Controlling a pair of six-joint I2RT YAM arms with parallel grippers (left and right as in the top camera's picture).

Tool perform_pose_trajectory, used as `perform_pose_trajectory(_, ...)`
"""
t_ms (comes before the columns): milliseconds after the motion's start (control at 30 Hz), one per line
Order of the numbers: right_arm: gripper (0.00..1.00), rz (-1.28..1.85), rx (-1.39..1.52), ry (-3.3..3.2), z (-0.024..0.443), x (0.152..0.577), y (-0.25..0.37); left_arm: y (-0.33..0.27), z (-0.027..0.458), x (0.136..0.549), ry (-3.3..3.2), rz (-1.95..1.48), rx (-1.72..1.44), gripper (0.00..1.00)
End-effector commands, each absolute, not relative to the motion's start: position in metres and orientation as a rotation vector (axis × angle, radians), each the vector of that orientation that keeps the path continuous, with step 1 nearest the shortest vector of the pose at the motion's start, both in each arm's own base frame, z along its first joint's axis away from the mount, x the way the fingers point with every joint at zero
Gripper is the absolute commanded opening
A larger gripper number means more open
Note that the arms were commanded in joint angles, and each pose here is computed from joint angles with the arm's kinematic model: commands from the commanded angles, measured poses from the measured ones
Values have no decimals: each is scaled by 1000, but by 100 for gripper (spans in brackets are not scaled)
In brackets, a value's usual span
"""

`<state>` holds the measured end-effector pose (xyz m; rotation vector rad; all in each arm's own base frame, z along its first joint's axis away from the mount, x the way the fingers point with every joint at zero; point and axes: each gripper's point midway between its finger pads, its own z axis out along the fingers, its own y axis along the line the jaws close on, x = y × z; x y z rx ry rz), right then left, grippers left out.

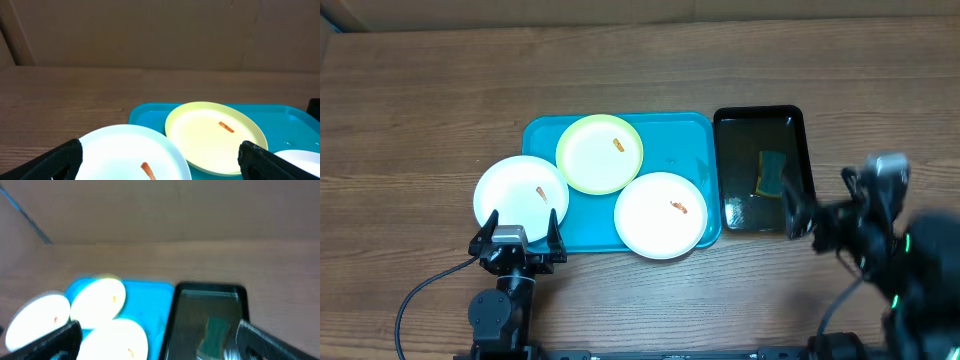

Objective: Clean dirty plates on tray and stack at the side
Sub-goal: 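Move the right gripper over the black tray down to the sponge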

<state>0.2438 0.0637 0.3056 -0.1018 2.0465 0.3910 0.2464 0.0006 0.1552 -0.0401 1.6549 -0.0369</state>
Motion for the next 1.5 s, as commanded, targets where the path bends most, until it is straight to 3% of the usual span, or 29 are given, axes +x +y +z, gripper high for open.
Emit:
perform_pose_trajectory(0, 100, 338, -49, 2216, 309, 276, 57, 0, 156, 246, 1649, -28, -20, 100)
perform_pose_trajectory(167, 100, 403, 2, 2481, 291, 314, 68, 0, 156, 246, 1649, -28, -20, 100)
perform_pose_trajectory(300, 98, 461, 24, 2678, 248, 326, 77, 0, 156, 246, 1649, -28, -20, 100)
perform_pose_trajectory(400, 79, 462, 58, 2806, 215, 327, 78, 0, 156, 246, 1649, -28, -20, 100)
perform_pose_trajectory(533, 69, 386, 101, 2911, 177, 334, 70, 0, 156, 246, 1649, -28, -20, 100)
perform_pose_trajectory(767, 68, 95, 257, 3020, 113, 346, 38, 0, 156, 246, 1649, -28, -20, 100)
perform_pose_trajectory(1000, 68, 79, 261, 3063, 51, 353, 38, 0, 156, 246, 1649, -29, -20, 100)
perform_pose_trajectory(1200, 56, 77, 260, 3045, 25, 352, 38, 0, 156, 246, 1649, -28, -20, 100)
perform_pose_trajectory(1467, 55, 82, 259, 3034, -10, 338, 37, 0, 156, 246, 1649, -28, -20, 100)
